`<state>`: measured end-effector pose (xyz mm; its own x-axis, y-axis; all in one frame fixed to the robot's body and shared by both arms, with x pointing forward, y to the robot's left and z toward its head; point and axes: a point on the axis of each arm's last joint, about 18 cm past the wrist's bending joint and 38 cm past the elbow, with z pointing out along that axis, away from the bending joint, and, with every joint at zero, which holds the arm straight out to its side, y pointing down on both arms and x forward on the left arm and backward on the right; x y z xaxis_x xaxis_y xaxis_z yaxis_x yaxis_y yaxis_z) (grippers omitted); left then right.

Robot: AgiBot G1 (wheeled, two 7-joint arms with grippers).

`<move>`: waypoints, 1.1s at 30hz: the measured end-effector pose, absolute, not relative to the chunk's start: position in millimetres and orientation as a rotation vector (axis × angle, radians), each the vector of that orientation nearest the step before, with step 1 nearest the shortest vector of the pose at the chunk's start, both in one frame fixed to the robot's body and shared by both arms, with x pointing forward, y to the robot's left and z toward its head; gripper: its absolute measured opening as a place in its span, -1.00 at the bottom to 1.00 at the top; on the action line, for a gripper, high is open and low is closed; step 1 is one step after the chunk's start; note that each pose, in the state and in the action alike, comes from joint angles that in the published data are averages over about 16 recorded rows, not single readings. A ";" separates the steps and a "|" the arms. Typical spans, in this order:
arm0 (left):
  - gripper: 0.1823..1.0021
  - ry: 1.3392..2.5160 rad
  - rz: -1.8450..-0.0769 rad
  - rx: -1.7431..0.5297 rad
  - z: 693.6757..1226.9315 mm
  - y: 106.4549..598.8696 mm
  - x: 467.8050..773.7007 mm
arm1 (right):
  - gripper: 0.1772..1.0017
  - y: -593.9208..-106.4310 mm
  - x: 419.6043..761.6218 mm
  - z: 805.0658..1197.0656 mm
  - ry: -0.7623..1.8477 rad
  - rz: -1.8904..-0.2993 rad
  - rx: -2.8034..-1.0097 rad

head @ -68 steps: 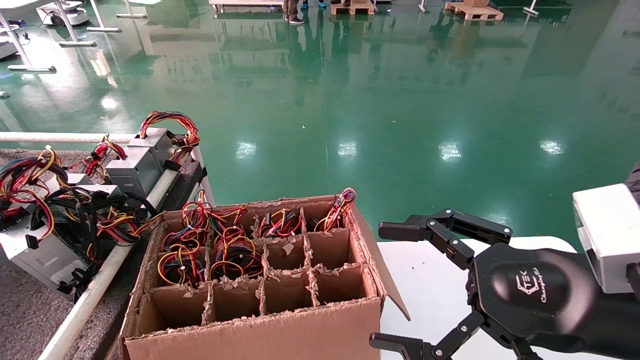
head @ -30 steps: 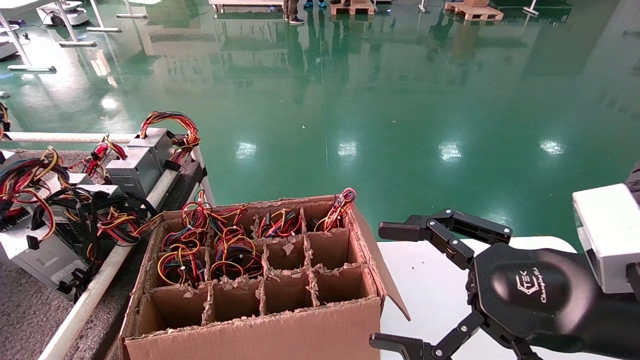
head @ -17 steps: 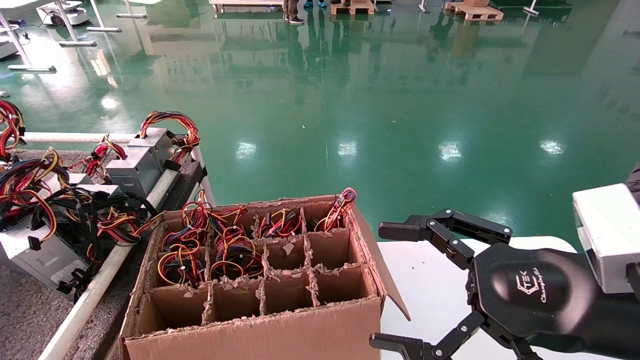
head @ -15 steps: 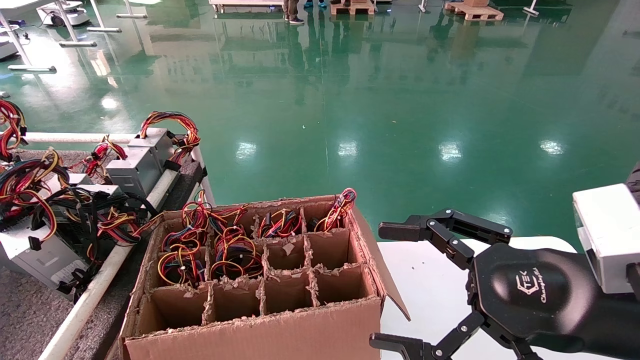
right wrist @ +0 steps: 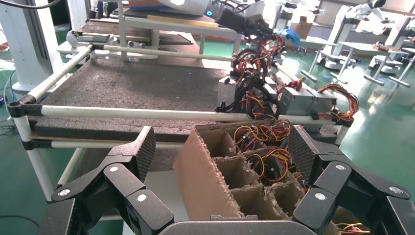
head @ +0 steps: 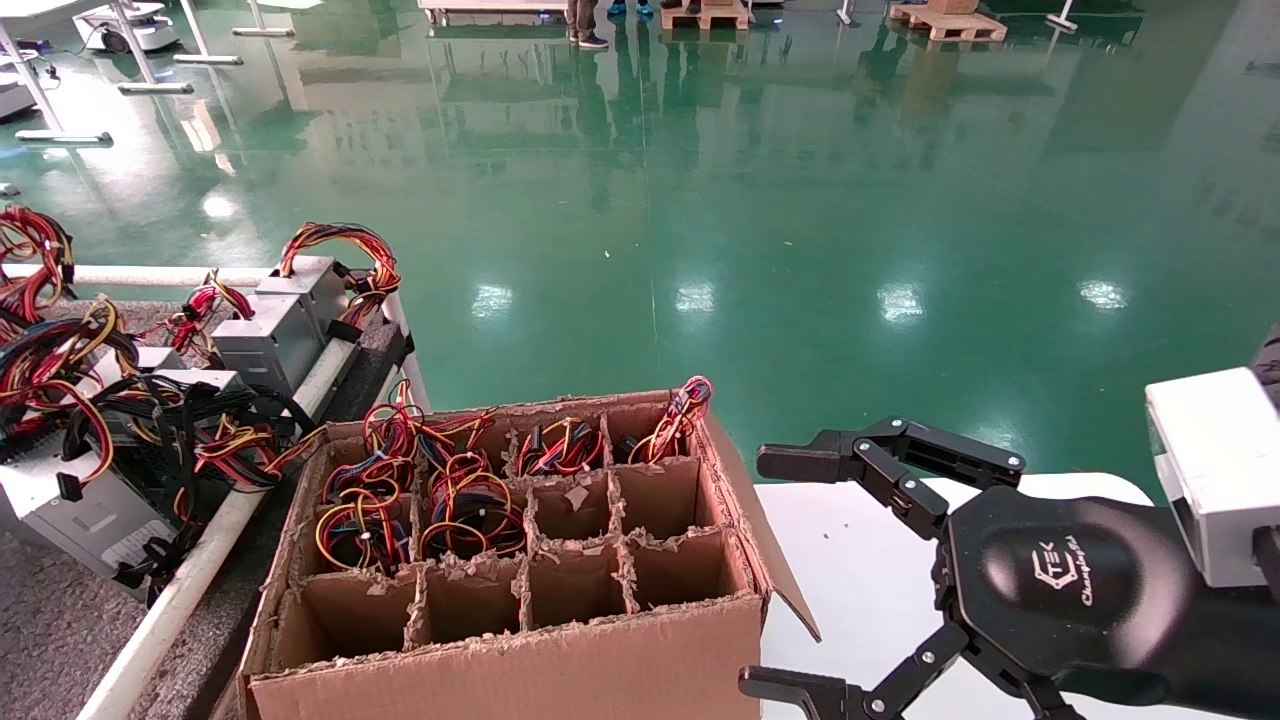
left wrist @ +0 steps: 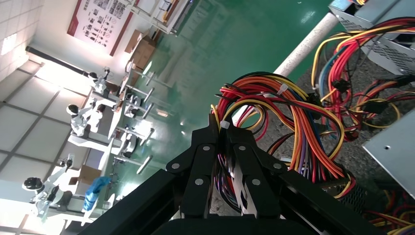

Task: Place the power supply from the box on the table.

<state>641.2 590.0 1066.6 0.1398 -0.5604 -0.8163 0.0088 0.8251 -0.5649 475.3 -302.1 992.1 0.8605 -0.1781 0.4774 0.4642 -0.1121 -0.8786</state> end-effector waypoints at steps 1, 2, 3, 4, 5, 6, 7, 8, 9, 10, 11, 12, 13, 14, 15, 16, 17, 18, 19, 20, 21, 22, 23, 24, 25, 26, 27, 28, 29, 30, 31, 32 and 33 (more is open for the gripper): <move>-0.97 1.382 -0.439 -0.489 1065.2 590.1 641.3 | 1.00 -302.1 475.3 992.1 -0.230 -0.552 -1.595; -0.97 1.383 -0.442 -0.492 1063.8 590.3 641.4 | 1.00 -302.1 475.3 992.1 -0.230 -0.552 -1.595; -0.97 1.383 -0.446 -0.495 1062.4 590.5 641.4 | 1.00 -302.1 475.3 992.1 -0.230 -0.552 -1.595; -0.97 1.383 -0.450 -0.499 1061.1 590.8 641.4 | 1.00 -302.1 475.3 992.1 -0.230 -0.552 -1.595; -0.97 1.382 -0.455 -0.503 1059.7 591.1 641.4 | 1.00 -302.1 475.3 992.1 -0.230 -0.552 -1.595; -0.97 1.382 -0.459 -0.507 1058.5 591.4 641.3 | 1.00 -302.1 475.3 992.1 -0.230 -0.552 -1.595; -0.97 1.381 -0.463 -0.510 1057.3 591.8 641.2 | 1.00 -302.1 475.3 992.1 -0.230 -0.552 -1.595; -0.97 1.380 -0.467 -0.514 1056.1 592.2 641.1 | 1.00 -302.1 475.3 992.1 -0.230 -0.552 -1.595; -0.97 1.378 -0.470 -0.518 1055.1 592.6 641.0 | 1.00 -302.1 475.3 992.1 -0.230 -0.552 -1.595; -0.97 1.377 -0.474 -0.522 1054.0 593.1 640.9 | 1.00 -302.1 475.3 992.1 -0.230 -0.552 -1.595; -0.97 1.375 -0.477 -0.526 1053.1 593.5 640.8 | 1.00 -302.1 475.3 992.1 -0.230 -0.552 -1.595; -0.97 1.373 -0.481 -0.530 1052.2 593.9 640.7 | 1.00 -302.1 475.3 992.1 -0.230 -0.552 -1.595; -0.97 1.372 -0.484 -0.533 1051.4 594.3 640.6 | 1.00 -302.1 475.3 992.1 -0.230 -0.552 -1.595; -0.97 1.370 -0.486 -0.536 1050.7 594.7 640.5 | 1.00 -302.1 475.3 992.1 -0.230 -0.552 -1.595; -0.97 1.369 -0.489 -0.539 1050.0 595.0 640.5 | 1.00 -302.1 475.3 992.1 -0.230 -0.552 -1.595; -0.97 1.367 -0.491 -0.542 1049.3 595.4 640.5 | 1.00 -302.1 475.3 992.1 -0.230 -0.552 -1.595; -0.97 1.366 -0.493 -0.544 1048.7 595.6 640.4 | 1.00 -302.1 475.3 992.1 -0.230 -0.552 -1.595; -0.95 1.364 -0.495 -0.547 1048.2 595.9 640.4 | 1.00 -302.1 475.3 992.1 -0.230 -0.552 -1.595; -0.93 1.363 -0.497 -0.549 1047.6 596.0 640.5 | 1.00 -302.1 475.3 992.1 -0.230 -0.552 -1.595; -0.92 1.362 -0.498 -0.551 1047.2 596.2 640.6 | 1.00 -302.1 475.3 992.1 -0.230 -0.552 -1.595; -0.90 1.361 -0.500 -0.552 1046.7 596.3 640.6 | 1.00 -302.1 475.3 992.1 -0.230 -0.552 -1.595; -0.88 1.359 -0.501 -0.554 1046.3 596.3 640.8 | 1.00 -302.1 475.3 992.1 -0.230 -0.552 -1.595; -0.86 1.358 -0.503 -0.555 1046.0 596.3 640.9 | 1.00 -302.1 475.3 992.1 -0.230 -0.552 -1.595; -0.84 1.357 -0.504 -0.556 1045.6 596.3 641.0 | 1.00 -302.1 475.3 992.1 -0.230 -0.552 -1.595; -0.83 1.357 -0.505 -0.557 1045.3 596.2 641.2 | 1.00 -302.1 475.3 992.1 -0.230 -0.552 -1.595; -0.81 1.356 -0.507 -0.558 1045.1 596.1 641.4 | 1.00 -302.1 475.3 992.1 -0.230 -0.552 -1.595; -0.79 1.355 -0.508 -0.558 1044.9 595.9 641.6 | 1.00 -302.1 475.3 992.1 -0.230 -0.552 -1.595; -0.77 1.354 -0.509 -0.559 1044.7 595.7 641.8 | 1.00 -302.1 475.3 992.1 -0.230 -0.552 -1.595; -0.75 1.353 -0.511 -0.559 1044.5 595.5 642.0 | 1.00 -302.1 475.3 992.1 -0.230 -0.552 -1.595; -0.70 1.352 -0.512 -0.559 1044.4 595.3 642.3 | 1.00 -302.1 475.3 992.1 -0.230 -0.552 -1.595; -0.64 1.351 -0.514 -0.559 1044.4 595.0 642.5 | 1.00 -302.1 475.3 992.1 -0.230 -0.552 -1.595; -0.58 1.351 -0.515 -0.559 1044.4 594.7 642.7 | 1.00 -302.1 475.3 992.1 -0.230 -0.552 -1.595; -0.52 1.350 -0.517 -0.559 1044.5 594.4 642.9 | 1.00 -302.1 475.3 992.1 -0.230 -0.552 -1.595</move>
<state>642.9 594.4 1044.5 0.1487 -0.6409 -0.7531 0.0258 0.7638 -0.6449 475.3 -302.1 992.1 0.8605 -0.1781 0.4774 0.4642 -0.1121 -0.8786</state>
